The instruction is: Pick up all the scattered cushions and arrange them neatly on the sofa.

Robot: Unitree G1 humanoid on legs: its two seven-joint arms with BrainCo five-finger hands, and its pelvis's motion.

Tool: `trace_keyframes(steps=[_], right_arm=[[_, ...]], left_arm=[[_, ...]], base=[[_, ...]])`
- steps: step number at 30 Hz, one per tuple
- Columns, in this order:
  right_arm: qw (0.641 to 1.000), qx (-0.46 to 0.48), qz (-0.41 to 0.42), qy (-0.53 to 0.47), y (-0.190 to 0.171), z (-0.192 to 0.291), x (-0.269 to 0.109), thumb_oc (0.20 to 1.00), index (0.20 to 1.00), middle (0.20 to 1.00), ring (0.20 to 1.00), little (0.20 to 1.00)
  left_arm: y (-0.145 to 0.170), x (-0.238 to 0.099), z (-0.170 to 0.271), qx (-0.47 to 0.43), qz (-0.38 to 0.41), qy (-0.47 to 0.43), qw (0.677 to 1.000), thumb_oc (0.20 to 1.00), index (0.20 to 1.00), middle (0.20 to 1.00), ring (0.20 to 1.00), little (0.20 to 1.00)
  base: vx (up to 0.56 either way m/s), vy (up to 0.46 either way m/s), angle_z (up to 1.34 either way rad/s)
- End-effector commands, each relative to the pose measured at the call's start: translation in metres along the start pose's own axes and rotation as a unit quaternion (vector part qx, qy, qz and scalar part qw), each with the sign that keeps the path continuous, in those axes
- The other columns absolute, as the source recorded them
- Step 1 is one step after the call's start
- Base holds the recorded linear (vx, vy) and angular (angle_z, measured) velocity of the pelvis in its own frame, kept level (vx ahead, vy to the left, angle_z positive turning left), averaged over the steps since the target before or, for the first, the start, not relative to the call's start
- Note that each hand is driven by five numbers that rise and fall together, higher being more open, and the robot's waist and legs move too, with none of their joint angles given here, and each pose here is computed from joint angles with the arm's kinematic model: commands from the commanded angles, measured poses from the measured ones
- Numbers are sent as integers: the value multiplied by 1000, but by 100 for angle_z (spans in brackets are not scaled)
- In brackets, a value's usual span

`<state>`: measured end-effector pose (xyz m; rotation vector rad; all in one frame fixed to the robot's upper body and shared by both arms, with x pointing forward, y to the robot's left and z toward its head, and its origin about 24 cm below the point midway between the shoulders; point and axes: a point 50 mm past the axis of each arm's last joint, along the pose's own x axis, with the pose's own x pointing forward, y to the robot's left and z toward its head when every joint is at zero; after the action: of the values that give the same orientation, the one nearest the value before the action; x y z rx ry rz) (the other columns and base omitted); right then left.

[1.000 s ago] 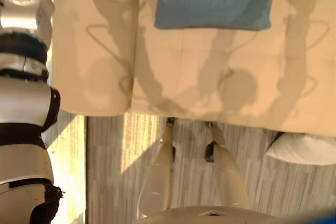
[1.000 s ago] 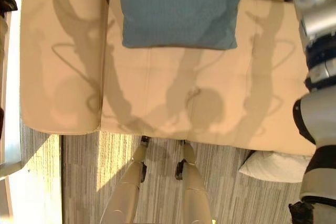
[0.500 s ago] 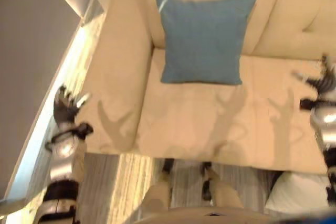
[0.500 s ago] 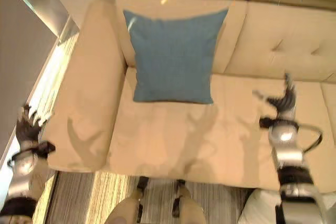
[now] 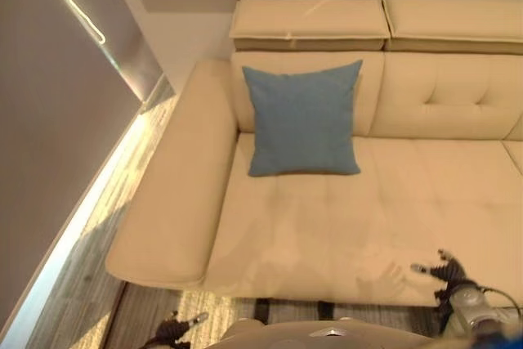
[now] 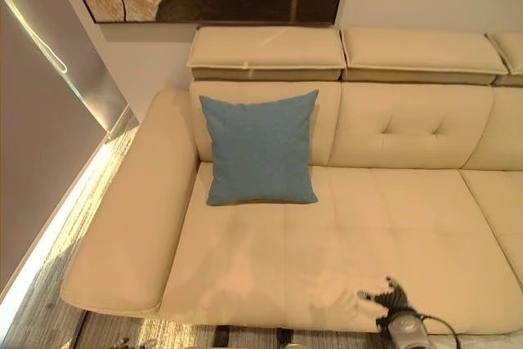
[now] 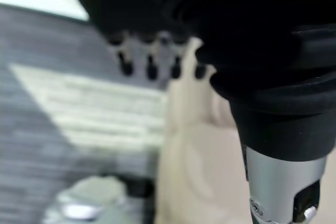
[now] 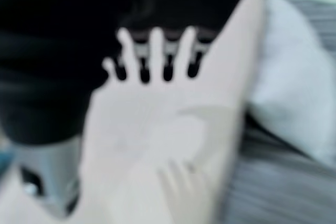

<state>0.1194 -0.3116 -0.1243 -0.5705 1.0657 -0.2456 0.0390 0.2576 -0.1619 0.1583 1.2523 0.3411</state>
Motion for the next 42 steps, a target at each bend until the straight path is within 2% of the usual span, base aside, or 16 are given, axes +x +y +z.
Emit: trace_keyframes(steps=[1, 6, 7, 11, 14, 22, 26, 32, 38, 42], right_arm=[[1000, -20, 7, -23, 0, 14, 2, 1000, 1000, 1000, 1000, 1000], [1000, -20, 7, -23, 0, 14, 2, 1000, 1000, 1000, 1000, 1000], [1000, 6, 9, -7, 3, 9, 2, 1000, 1000, 1000, 1000, 1000], [1000, 16, 7, 8, 4, 3, 1, 1000, 1000, 1000, 1000, 1000], [1000, 10, 3, 5, 2, 7, 3, 1000, 1000, 1000, 1000, 1000], [999, 45, -9, 1, 0, 18, 5, 1000, 1000, 1000, 1000, 1000], [1000, 29, -2, -9, 6, 25, 5, 1000, 1000, 1000, 1000, 1000], [999, 16, 3, 27, 10, 5, 2, 1000, 1000, 1000, 1000, 1000], [999, 32, 13, 21, 22, 9, 1, 1000, 1000, 1000, 1000, 1000], [1000, 21, 9, 18, 22, 8, 0, 1000, 1000, 1000, 1000, 1000]], left_arm=[[19, 3, 10, 29, 19, -8, 999, 1000, 1000, 1000, 1000, 1000], [19, 3, 10, 29, 19, -8, 999, 1000, 1000, 1000, 1000, 1000], [17, 5, 26, 43, 13, -31, 998, 1000, 1000, 1000, 1000, 1000], [14, 6, 34, 54, 10, -39, 998, 1000, 1000, 1000, 1000, 1000], [0, 6, 46, 53, -9, -60, 997, 1000, 1000, 1000, 1000, 1000], [-20, 6, 65, 118, -28, -98, 988, 1000, 1000, 1000, 1000, 1000], [-11, 7, 68, 111, -17, -97, 989, 1000, 1000, 1000, 1000, 1000], [3, 7, 51, 101, -3, -64, 993, 1000, 1000, 1000, 1000, 1000], [-5, 7, 58, 74, -8, -72, 995, 1000, 1000, 1000, 1000, 1000], [-19, 6, 69, 88, -26, -92, 991, 1000, 1000, 1000, 1000, 1000]], base=[[1, -45, -5], [-31, -48, -1], [-197, -241, 2], [-129, -120, 36], [-255, 41, -24], [-271, 153, -81], [-296, 73, -165], [-142, -77, -98], [-46, -209, -49], [-94, -81, -22]])
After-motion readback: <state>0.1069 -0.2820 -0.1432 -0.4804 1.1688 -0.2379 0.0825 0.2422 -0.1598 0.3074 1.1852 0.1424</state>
